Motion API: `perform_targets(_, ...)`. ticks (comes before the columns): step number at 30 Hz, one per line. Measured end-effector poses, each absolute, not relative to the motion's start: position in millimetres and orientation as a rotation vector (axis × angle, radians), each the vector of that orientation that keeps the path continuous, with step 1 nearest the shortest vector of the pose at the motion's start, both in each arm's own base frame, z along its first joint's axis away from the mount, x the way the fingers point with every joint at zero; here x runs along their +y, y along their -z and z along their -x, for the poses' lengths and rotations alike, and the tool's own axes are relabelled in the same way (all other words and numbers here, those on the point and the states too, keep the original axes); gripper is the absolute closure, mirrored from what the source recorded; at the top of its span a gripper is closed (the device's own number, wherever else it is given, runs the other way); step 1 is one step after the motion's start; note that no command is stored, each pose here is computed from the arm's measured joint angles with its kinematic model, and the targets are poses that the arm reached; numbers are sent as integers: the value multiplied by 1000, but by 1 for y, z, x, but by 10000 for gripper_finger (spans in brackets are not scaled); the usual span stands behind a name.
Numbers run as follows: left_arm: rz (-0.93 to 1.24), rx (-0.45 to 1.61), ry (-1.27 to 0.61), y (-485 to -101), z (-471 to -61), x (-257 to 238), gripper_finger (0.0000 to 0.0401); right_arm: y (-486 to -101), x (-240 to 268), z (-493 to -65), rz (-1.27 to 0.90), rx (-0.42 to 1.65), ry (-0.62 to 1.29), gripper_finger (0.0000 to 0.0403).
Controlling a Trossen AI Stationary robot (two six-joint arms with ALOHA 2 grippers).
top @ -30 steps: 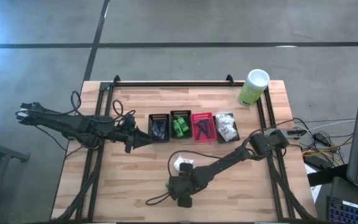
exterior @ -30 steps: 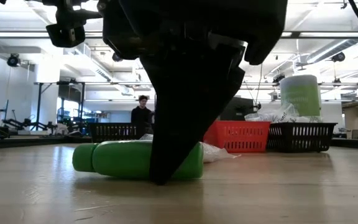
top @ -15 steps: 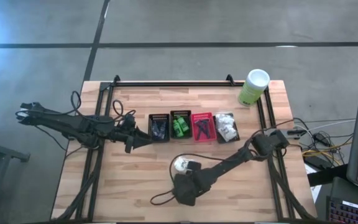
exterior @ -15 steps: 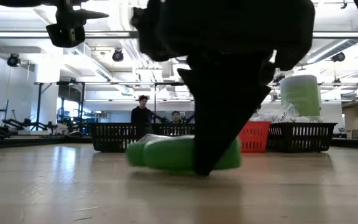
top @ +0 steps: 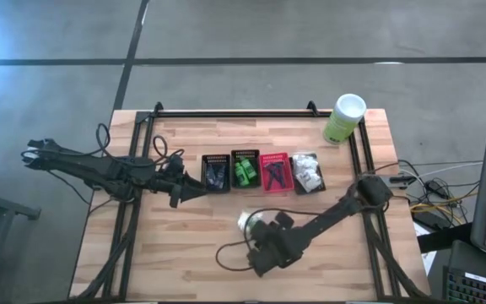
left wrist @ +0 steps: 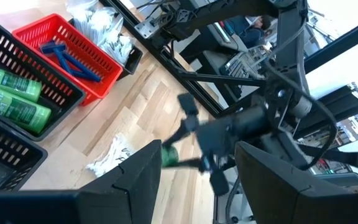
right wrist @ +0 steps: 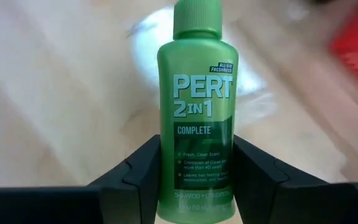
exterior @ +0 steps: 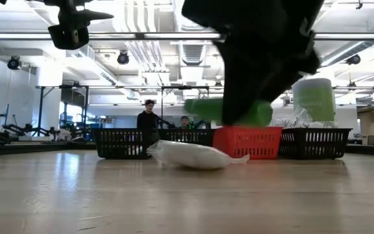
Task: Pick & Place Travel size toiletries
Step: Put the green shampoo into the middle black basket
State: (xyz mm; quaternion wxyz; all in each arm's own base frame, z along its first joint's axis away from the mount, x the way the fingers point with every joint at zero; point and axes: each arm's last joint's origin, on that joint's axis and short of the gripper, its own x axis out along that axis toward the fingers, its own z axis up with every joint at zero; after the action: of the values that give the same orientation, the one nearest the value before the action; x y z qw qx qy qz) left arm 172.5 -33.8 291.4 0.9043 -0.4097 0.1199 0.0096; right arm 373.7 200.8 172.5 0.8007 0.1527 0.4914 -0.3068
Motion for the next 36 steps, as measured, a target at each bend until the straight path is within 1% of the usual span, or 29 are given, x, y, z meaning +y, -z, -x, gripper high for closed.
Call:
perform_targets(2, 847, 249, -20, -291, -172, -34, 192, -179, 196, -366, -402, 962, 754, 253)
perform_targets(6, 847, 249, -20, -291, -172, -34, 192, -199, 184, -350, -588, 690, 925, 250)
perform_targets(8, 846, 249, -20, -291, -172, -34, 192, -212, 176, -342, -696, 577, 969, 251)
perform_targets(11, 847, 248, -19, -291, -172, -34, 192, -224, 159, -333, -796, 501, 987, 252)
perform_targets(13, 846, 249, -20, -291, -172, -34, 192, -230, 142, -330, -841, 484, 985, 251)
perform_targets(17, 845, 254, -23, -291, -172, -34, 192, -241, 103, -333, -955, 467, 918, 245)
perform_targets(23, 845, 255, -24, -291, -172, -34, 192, -230, 34, -351, -1093, 462, 763, 250)
perform_targets(25, 845, 255, -23, -291, -172, -34, 192, -224, 17, -354, -1096, 455, 776, 250)
perform_targets(31, 845, 256, -24, -291, -172, -34, 192, -220, -7, -356, -1093, 467, 793, 234)
perform_targets(36, 845, 255, -23, -291, -172, -34, 192, -218, -18, -355, -1088, 474, 813, 236)
